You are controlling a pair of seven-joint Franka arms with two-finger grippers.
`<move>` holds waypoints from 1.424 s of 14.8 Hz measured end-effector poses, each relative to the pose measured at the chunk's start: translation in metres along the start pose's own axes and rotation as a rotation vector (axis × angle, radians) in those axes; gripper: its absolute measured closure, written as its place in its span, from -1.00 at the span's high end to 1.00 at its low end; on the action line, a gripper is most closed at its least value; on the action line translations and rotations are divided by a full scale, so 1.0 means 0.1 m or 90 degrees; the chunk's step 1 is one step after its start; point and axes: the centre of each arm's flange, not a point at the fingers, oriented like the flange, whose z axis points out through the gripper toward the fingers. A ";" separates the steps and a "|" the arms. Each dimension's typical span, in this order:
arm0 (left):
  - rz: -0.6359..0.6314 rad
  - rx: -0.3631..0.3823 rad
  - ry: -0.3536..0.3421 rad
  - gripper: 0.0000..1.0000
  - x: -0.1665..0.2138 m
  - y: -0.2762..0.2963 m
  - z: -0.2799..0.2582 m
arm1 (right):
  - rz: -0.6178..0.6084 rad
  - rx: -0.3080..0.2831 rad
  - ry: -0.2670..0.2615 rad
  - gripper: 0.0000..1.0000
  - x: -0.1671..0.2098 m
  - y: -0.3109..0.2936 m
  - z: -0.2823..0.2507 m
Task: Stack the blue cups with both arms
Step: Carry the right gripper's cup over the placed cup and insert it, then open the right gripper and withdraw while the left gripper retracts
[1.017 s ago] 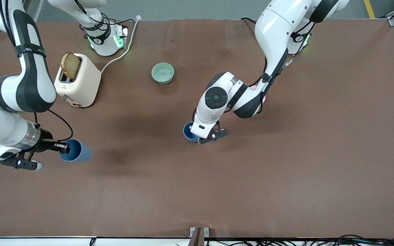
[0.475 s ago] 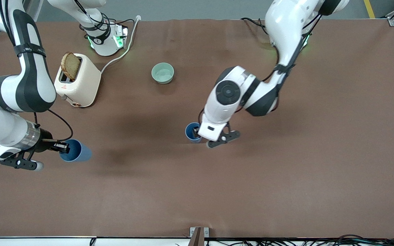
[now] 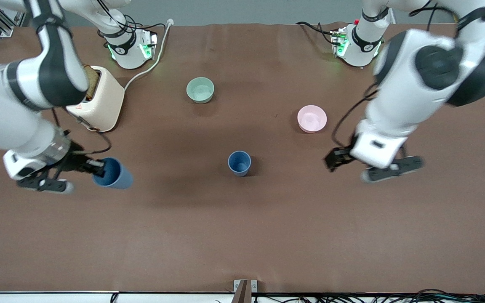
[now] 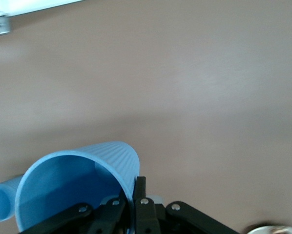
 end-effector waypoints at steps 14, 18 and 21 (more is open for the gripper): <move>0.186 0.030 -0.057 1.00 -0.47 -1.53 -1.04 | 0.018 0.032 0.001 -0.91 -1.40 -2.44 1.32; 0.189 0.034 -0.065 1.00 -0.68 -1.59 -1.04 | 0.015 0.036 0.004 -0.91 -1.40 -2.49 1.62; 0.196 0.035 -0.069 1.00 -0.70 -1.54 -1.01 | 0.008 0.034 0.001 -0.91 -1.46 -2.55 1.78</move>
